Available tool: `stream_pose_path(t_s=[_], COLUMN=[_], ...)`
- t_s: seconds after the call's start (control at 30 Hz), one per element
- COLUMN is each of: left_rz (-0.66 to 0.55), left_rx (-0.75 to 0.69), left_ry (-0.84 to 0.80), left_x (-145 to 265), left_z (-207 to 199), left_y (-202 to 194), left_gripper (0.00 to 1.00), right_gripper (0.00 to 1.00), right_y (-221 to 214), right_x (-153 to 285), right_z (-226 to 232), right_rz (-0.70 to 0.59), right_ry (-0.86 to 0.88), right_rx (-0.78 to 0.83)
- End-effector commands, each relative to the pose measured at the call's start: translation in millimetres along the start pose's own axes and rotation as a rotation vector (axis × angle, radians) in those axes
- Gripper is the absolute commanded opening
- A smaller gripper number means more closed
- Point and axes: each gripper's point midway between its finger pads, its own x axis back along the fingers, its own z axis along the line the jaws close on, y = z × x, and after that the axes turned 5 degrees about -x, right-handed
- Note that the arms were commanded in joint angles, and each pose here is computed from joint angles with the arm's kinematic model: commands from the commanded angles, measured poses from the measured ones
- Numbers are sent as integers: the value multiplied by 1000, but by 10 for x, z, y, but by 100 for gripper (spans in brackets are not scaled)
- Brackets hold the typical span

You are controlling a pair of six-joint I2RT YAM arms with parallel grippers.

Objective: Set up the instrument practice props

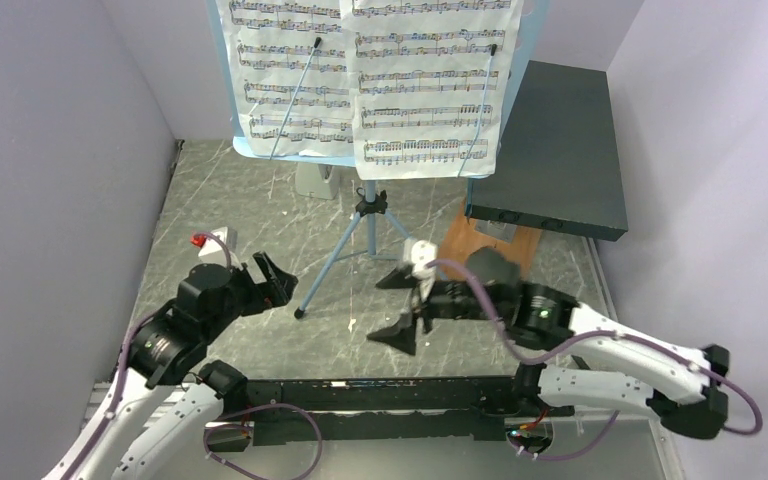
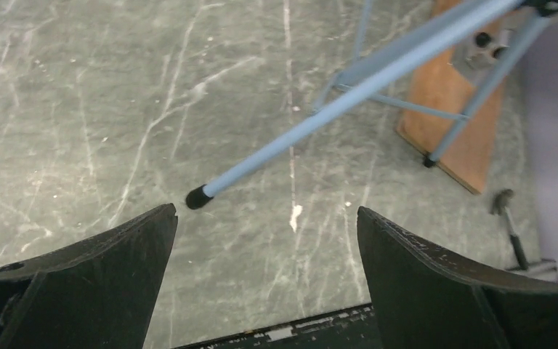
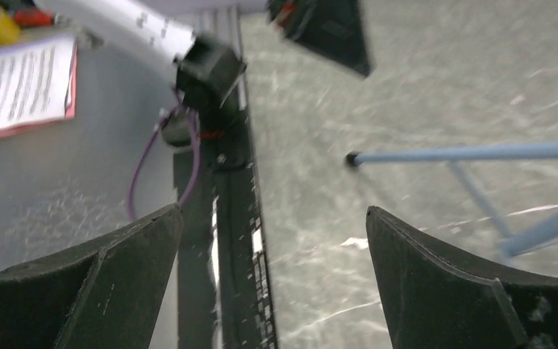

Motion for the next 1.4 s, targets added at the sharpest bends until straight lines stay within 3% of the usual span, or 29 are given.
stream_pose_path(t_s=[0.0,0.13,0.2,0.33,0.67,0.87,1.07,1.23,1.37], left_rz=[-106,-108,-96,-152,-492,-432,-407,-342,-269], left_rx=[53,18,91,186,-87,-145,-203,-289,-326], left_ry=[106,118,115,-55,-256,-179,-130,-13,58], left_x=[-311,-699,-941,-1419,-2218,-2896,-3350,-3589,-3697], left_z=[90,71,244,377,111,59,9,107,264], left_y=[239,579,813,1288,2270,2434,2324,2099,1938], left_gripper=[99,99,99,99,99,99,99,91,76], right_gripper=[99,99,99,99,99,99,99,99,99], right_y=[-127,-465,-551,-620,-666,-664,-651,-653,-655], right_x=[-372,-571,-598,-596,-572,-532,-487,-463,-472], right_z=[69,-90,-130,-171,-277,-369,-375,-388,-400], right_rz=[-19,68,69,48,69,76,68,70,81], right_ry=[-38,-122,-139,-155,-199,-248,-262,-275,-284], right_rx=[-57,-104,-117,-117,-58,-37,-56,-66,-70])
